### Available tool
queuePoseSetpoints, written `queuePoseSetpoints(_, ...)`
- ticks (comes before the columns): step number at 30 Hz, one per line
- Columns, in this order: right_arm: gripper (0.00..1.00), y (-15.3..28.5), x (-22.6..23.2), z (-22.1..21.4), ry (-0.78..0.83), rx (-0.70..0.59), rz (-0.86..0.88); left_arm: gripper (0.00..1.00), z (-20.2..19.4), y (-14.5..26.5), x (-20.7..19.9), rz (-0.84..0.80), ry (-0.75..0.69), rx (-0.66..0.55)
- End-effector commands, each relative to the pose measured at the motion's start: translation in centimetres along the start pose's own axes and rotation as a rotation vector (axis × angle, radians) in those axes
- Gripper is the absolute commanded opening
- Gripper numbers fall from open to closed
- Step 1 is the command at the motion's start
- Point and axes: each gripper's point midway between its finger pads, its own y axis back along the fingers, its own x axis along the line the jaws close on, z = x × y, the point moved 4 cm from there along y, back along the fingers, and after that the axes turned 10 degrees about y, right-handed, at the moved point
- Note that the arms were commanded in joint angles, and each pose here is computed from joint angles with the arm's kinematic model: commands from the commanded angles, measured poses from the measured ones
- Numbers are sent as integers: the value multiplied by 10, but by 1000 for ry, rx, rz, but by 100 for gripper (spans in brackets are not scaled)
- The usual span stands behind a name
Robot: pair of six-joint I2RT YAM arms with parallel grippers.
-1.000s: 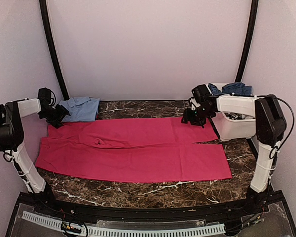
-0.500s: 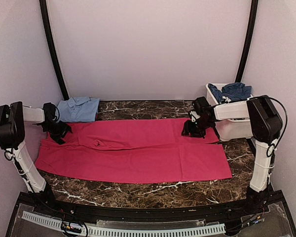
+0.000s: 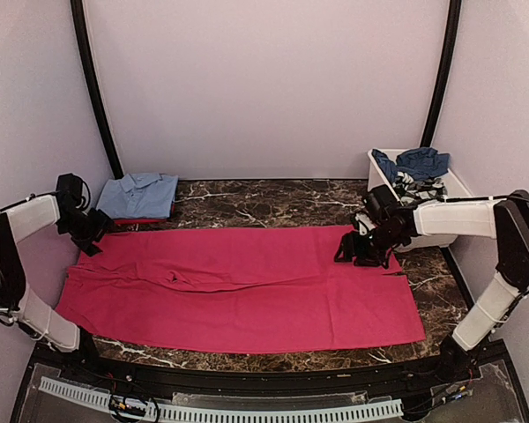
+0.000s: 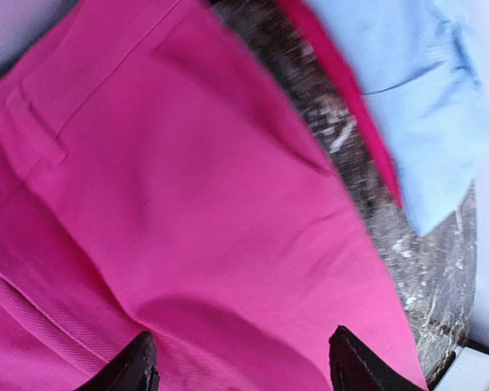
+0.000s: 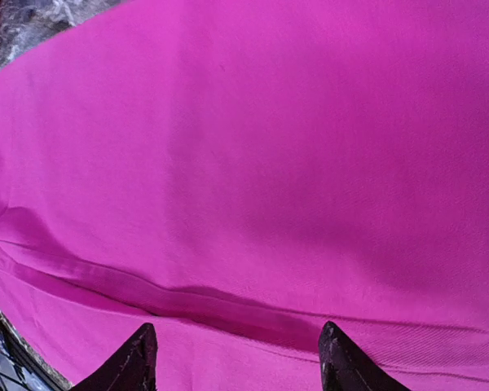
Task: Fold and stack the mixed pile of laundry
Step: Flatten out the crumpled trousers at the center of the board, then pick up the flattened trousers from the center of the board.
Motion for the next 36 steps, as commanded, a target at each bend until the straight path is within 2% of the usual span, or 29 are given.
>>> queuePoseSetpoints(1,66,35,8,65,154,-158,-44,73,28,34,-41,-67,-147,-102)
queuePoseSetpoints(4,66,31,1,102,280,-165,-139,76,35,28,-57,-60,-193,-68)
queuePoseSetpoints(7,66,16,-4,126,353,-151,-156,77,37,24,-72,-134,-217,-56)
queuePoseSetpoints(13,68,-14,-18,155,342,-115,-199,77,46,8,-76,-99,-212,-56)
queuePoseSetpoints(24,68,-56,-67,143,286,35,-430,80,61,-8,-73,-13,-203,-87)
queuePoseSetpoints(28,67,-69,-77,132,285,71,-462,81,67,-19,-73,15,-198,-79)
queuePoseSetpoints(31,58,-80,-79,126,291,104,-446,82,73,-25,-74,30,-216,-72)
queuePoseSetpoints(33,41,-80,-79,126,290,100,-439,82,75,-25,-75,37,-248,-78)
queuePoseSetpoints(36,27,-80,-78,125,296,107,-429,81,76,-32,-74,53,-330,-48)
